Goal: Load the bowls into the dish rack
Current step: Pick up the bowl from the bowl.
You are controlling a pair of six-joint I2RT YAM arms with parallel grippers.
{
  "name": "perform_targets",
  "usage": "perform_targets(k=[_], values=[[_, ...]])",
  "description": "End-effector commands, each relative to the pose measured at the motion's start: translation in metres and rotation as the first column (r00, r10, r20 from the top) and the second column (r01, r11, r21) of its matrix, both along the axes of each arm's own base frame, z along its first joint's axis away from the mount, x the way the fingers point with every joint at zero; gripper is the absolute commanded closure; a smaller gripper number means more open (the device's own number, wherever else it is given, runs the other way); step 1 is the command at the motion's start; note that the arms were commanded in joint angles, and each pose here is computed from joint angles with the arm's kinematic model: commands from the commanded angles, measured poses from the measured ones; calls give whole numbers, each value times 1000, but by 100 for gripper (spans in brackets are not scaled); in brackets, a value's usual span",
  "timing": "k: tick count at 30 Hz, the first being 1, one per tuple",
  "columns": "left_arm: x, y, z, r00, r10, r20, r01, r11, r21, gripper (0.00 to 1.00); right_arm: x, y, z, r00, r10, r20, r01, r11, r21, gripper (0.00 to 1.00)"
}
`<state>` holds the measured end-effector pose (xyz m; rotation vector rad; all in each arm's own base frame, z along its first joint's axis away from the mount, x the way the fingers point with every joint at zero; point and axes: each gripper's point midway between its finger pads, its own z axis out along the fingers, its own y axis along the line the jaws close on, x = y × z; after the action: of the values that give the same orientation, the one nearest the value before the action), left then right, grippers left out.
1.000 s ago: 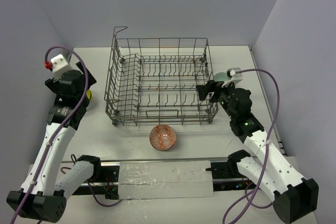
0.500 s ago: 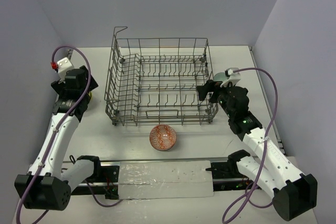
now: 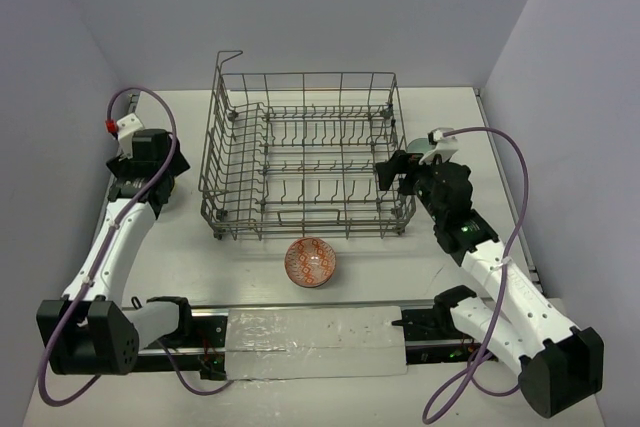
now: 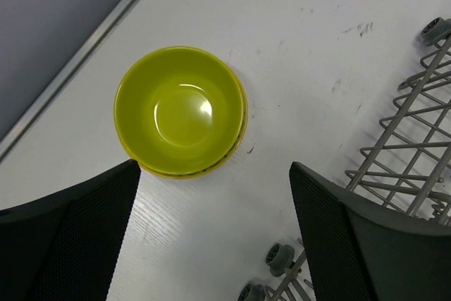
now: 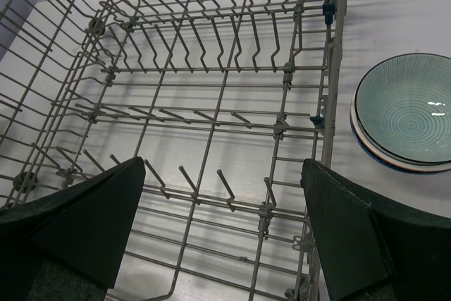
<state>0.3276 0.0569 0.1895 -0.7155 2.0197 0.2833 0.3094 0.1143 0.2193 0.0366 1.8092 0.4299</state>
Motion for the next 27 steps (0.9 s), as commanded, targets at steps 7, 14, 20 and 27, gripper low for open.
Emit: perform_targets(k=[7, 14, 20, 27], values=[[4, 0, -15, 999, 6, -50, -7, 1000, -30, 13, 6, 0, 23, 999, -19, 42, 18, 1000, 23, 0], [6, 0, -24, 996, 7, -85, -10, 999, -36, 13, 6, -1, 23, 999, -25, 44, 24, 999, 22, 0], [10, -4, -34, 994, -12, -106, 5, 998, -69, 13, 7, 0, 22, 999, -18, 38, 17, 1000, 18, 1], [14, -11, -43, 992, -46, -118, 32, 992, -118, 12, 7, 0, 23, 999, -18, 43, 17, 1000, 20, 3]])
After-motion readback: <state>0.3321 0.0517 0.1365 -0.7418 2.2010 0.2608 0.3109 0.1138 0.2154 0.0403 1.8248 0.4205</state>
